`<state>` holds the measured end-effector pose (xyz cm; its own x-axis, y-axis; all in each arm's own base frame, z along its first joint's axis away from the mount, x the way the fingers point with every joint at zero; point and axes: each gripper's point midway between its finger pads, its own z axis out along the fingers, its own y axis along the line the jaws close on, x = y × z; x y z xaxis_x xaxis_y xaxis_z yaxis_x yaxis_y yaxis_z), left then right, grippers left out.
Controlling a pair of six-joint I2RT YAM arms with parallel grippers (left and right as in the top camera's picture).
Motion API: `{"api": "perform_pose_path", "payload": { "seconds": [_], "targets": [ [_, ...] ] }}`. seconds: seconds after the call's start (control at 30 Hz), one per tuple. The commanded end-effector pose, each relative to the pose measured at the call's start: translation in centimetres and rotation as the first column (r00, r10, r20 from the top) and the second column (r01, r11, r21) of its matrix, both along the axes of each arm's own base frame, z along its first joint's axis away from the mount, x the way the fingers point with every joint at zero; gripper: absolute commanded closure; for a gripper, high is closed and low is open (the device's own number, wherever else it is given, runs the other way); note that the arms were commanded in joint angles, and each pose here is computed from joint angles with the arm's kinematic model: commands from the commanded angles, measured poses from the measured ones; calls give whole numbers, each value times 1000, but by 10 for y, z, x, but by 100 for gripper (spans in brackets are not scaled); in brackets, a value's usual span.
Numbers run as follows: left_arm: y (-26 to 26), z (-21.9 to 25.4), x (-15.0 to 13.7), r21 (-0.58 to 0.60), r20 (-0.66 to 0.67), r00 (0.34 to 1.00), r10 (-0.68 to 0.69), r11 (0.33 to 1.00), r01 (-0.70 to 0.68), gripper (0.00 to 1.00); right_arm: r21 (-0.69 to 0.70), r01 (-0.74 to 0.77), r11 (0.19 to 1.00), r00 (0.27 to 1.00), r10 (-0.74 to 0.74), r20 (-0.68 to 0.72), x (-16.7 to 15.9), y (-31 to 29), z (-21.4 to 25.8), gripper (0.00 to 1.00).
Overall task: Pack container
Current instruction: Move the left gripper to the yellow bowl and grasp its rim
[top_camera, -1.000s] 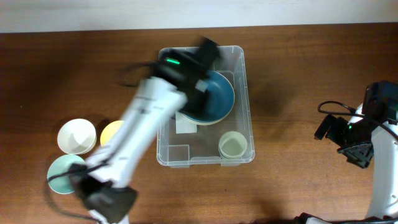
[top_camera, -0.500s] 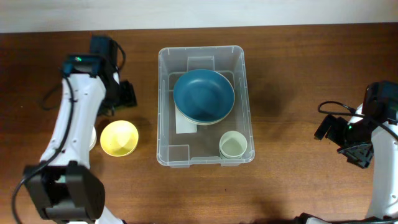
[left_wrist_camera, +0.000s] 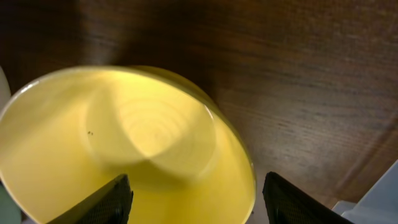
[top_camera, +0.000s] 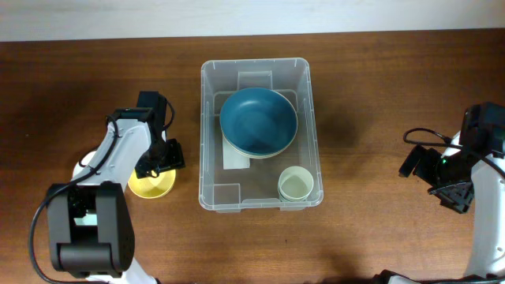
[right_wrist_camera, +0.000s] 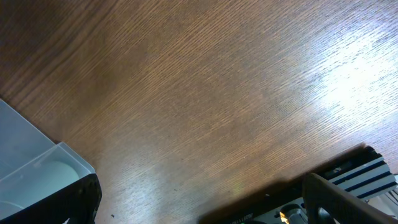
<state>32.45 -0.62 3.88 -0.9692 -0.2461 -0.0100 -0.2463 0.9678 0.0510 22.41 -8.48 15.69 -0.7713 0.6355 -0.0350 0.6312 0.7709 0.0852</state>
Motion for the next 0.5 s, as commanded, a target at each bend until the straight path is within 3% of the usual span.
{"api": "perform_pose_path", "payload": {
  "seconds": [0.0,0.27,0.33,0.47],
  "targets": [
    [-2,-16,1,-10,-21,1000,3,1000,-3,31,-9,-1,1000,1000,1,6,-2,-1,2,1],
    [-7,-39,-3,-37,-83,997,3,999,-6,35,-9,-1,1000,1000,1,6,-2,-1,2,1],
    [-7,-39,-3,-37,-83,997,3,999,-6,44,-9,-1,1000,1000,1,6,-2,-1,2,1],
    [-7,-38,-1,-37,-76,997,3,999,-6,74,-9,-1,1000,1000,1,6,-2,-1,2,1]
  ]
}}
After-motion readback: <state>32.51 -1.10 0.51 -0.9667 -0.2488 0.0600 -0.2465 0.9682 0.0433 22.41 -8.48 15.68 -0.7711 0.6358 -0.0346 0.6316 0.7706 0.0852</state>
